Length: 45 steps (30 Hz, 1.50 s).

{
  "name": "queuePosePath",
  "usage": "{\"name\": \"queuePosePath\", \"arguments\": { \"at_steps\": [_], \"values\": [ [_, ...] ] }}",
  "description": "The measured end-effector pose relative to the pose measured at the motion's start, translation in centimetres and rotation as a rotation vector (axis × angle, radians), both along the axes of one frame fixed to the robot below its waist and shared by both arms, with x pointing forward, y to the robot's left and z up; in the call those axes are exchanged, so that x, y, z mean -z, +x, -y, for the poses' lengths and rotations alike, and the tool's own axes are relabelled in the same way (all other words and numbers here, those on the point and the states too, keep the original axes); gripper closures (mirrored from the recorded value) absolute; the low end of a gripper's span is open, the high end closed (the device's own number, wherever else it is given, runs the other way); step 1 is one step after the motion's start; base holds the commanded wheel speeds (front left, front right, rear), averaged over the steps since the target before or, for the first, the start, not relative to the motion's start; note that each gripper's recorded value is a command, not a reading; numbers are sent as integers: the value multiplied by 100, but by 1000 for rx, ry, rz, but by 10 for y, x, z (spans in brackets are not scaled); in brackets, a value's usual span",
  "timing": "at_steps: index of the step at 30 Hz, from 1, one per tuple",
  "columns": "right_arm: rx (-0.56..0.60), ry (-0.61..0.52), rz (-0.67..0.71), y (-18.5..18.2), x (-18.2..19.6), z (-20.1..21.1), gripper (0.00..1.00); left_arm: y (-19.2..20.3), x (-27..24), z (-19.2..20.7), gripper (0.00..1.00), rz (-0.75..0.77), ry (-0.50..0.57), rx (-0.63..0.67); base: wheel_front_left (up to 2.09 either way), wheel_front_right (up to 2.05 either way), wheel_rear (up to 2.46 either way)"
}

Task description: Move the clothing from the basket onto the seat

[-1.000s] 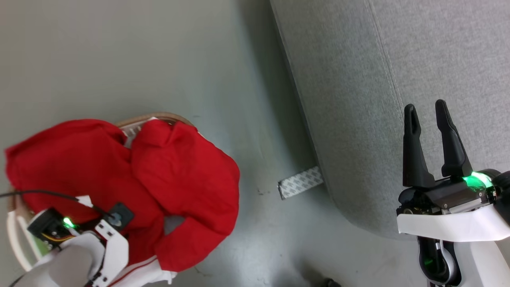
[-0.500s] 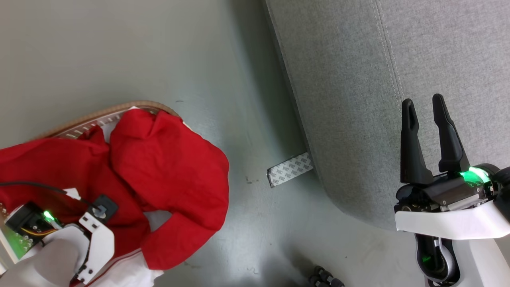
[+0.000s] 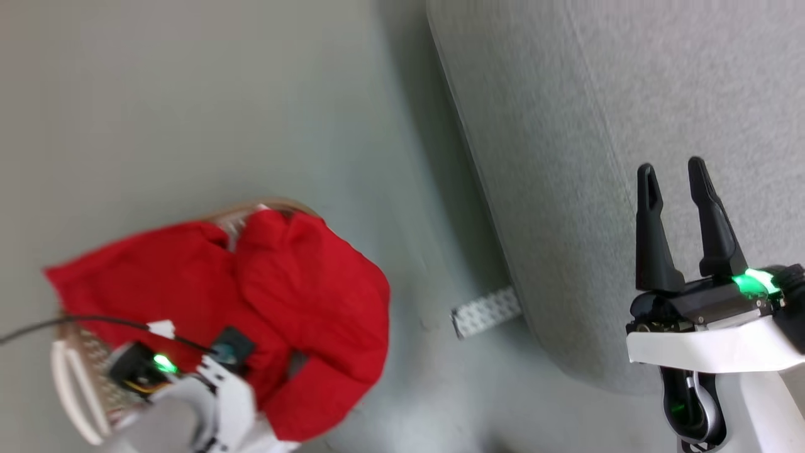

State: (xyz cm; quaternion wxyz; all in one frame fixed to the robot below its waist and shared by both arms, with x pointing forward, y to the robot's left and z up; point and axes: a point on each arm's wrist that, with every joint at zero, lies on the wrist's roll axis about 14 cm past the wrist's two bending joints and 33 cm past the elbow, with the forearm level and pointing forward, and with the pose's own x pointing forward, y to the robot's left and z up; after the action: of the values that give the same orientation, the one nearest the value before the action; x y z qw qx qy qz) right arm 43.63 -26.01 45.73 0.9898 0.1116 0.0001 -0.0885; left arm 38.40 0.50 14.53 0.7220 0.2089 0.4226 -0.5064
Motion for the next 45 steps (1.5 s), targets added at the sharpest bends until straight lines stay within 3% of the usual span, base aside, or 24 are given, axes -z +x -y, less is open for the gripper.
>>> {"name": "queuePosePath", "arguments": {
  "at_steps": [15,26,34,45],
  "values": [
    [-85,5,159,-22,-63,-33,0,25,-157,27,100,217,-306,-292,0,0,0],
    [-206,48,259,-28,-96,-77,0,40,-264,-2,100,467,-467,-436,0,0,0],
    [-308,71,298,-33,-110,-114,0,53,-364,-17,100,647,-716,-562,0,0,0],
    [-439,92,359,-45,-132,-158,0,49,-471,-33,100,834,-949,-576,0,0,0]
  ]
}}
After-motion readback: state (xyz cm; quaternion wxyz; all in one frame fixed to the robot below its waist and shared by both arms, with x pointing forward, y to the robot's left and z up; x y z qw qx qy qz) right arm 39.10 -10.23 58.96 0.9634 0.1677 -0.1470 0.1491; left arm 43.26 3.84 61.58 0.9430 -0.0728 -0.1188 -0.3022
